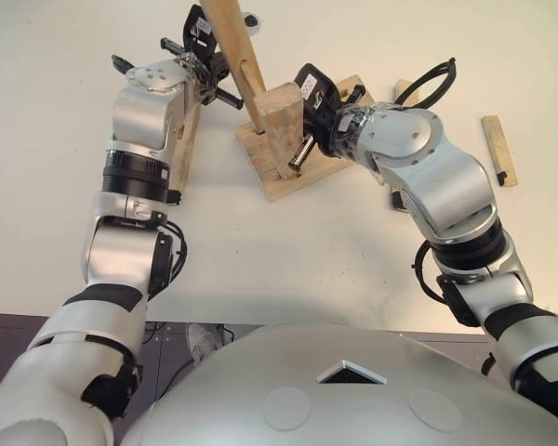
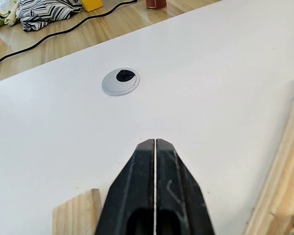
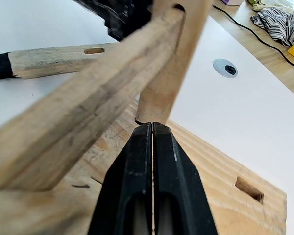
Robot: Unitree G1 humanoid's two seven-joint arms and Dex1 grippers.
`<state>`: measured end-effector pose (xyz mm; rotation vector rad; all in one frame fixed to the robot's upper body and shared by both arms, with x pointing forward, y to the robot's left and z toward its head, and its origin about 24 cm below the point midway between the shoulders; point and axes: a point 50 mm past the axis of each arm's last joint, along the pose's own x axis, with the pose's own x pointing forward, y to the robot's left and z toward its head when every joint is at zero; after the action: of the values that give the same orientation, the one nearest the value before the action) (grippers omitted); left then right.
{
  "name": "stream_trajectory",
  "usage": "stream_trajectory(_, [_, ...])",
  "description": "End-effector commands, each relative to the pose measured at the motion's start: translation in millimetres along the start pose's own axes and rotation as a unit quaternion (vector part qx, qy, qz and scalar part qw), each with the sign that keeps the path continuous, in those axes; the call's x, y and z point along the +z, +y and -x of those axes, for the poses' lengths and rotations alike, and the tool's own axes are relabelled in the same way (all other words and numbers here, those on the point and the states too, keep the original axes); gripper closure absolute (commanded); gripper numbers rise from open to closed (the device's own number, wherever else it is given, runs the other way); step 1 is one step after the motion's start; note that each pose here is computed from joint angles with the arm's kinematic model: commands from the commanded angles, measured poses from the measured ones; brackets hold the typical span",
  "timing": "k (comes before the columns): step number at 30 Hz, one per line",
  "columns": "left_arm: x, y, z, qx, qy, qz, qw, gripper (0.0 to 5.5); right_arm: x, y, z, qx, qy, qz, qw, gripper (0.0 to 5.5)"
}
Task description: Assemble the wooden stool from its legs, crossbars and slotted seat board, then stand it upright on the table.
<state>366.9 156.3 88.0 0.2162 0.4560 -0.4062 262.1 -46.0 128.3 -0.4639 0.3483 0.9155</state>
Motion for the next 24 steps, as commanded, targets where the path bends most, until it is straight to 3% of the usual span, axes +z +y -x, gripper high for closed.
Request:
stream_trajectory(1, [11,0,-9,0.003,-0.023,0.007,1.000,5.50,7,8,-2,0.029,-0.012,0.017,0.999,5.49])
stream_trajectory(5, [2,7,-4,0.007,-0.024,0.000,1.000,5.50,1,-13,2,-0.007,-0.003,0.005,1.000,5.49])
stream_trajectory(8, [-34,13,23,-0.016,0.006,-0.009,1.000,5.50,-12,-40,7,-0.050,0.012,-0.009,0.999,5.49])
stream_trajectory(11, [-59,2,63,-0.096,0.058,-0.043,0.993,5.50,-32,-74,8,-0.100,0.029,-0.040,0.994,5.49])
stream_trajectory(15, [-74,-6,111,-0.191,0.143,-0.102,0.966,5.50,-66,-96,-11,-0.085,0.072,-0.073,0.991,5.49])
stream_trajectory(18, [-65,-38,138,-0.324,0.132,-0.100,0.932,5.50,-82,-110,-26,-0.078,0.095,-0.075,0.990,5.49])
stream_trajectory(24, [-75,-81,122,-0.392,0.136,-0.052,0.908,5.50,-93,-126,-38,-0.064,0.142,-0.055,0.986,5.49])
